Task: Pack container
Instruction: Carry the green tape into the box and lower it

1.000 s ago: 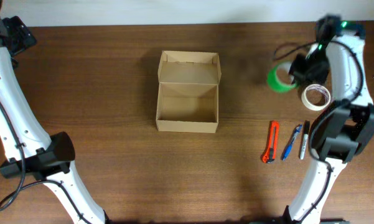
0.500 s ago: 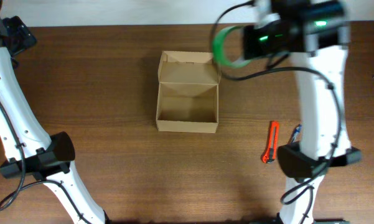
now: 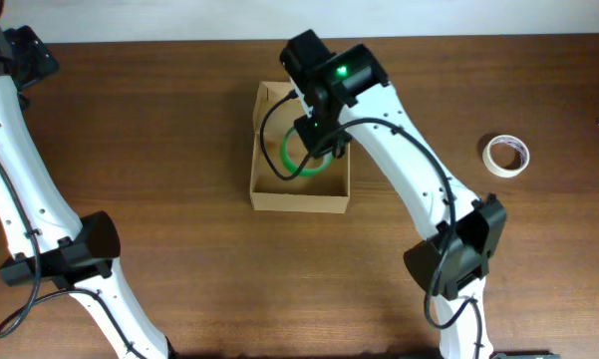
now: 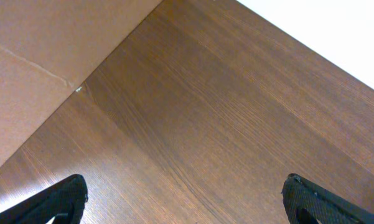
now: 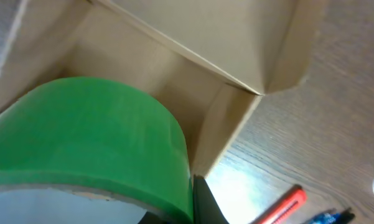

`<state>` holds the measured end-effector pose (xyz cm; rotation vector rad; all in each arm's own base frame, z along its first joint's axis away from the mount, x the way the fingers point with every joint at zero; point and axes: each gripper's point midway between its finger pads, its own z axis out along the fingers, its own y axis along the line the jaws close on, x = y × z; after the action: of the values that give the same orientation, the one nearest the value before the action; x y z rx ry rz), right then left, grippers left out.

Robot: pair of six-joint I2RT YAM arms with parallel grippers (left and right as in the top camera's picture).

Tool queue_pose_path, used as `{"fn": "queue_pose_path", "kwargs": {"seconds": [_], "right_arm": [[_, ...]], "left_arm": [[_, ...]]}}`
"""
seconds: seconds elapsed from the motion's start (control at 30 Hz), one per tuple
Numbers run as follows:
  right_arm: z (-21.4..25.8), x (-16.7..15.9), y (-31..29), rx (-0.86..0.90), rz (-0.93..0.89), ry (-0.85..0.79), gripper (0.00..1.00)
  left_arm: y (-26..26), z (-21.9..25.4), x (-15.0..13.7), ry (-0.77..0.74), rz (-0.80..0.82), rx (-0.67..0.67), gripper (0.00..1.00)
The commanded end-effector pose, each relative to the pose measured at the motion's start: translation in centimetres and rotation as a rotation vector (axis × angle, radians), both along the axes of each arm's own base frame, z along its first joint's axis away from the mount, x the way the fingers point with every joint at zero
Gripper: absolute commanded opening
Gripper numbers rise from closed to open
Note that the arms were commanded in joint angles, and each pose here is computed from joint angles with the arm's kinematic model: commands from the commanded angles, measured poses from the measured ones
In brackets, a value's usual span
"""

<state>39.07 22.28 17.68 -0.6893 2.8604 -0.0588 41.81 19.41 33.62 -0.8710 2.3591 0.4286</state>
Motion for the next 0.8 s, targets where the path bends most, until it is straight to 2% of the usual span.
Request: {"fn": "queue_pose_path", "kwargs": {"seconds": [0.0,0.33,0.77], "right_arm": [[-1.4,-0.3,1.3,0.052,0.071,0.038,0.04],[-4.2,1.6,3.7,0.119,0.122,0.024,0.04],[-8.5,0.9,4.3,0.084,0.131,0.122,0.04]], "left_arm": [[0.0,0.9,-0.6,-0.012,-0.006,0.008,1.0],[0.0,0.9,-0.6,-0.012,-0.006,0.008,1.0],[0.0,0.9,-0.6,-0.012,-0.006,0.008,1.0]]}}
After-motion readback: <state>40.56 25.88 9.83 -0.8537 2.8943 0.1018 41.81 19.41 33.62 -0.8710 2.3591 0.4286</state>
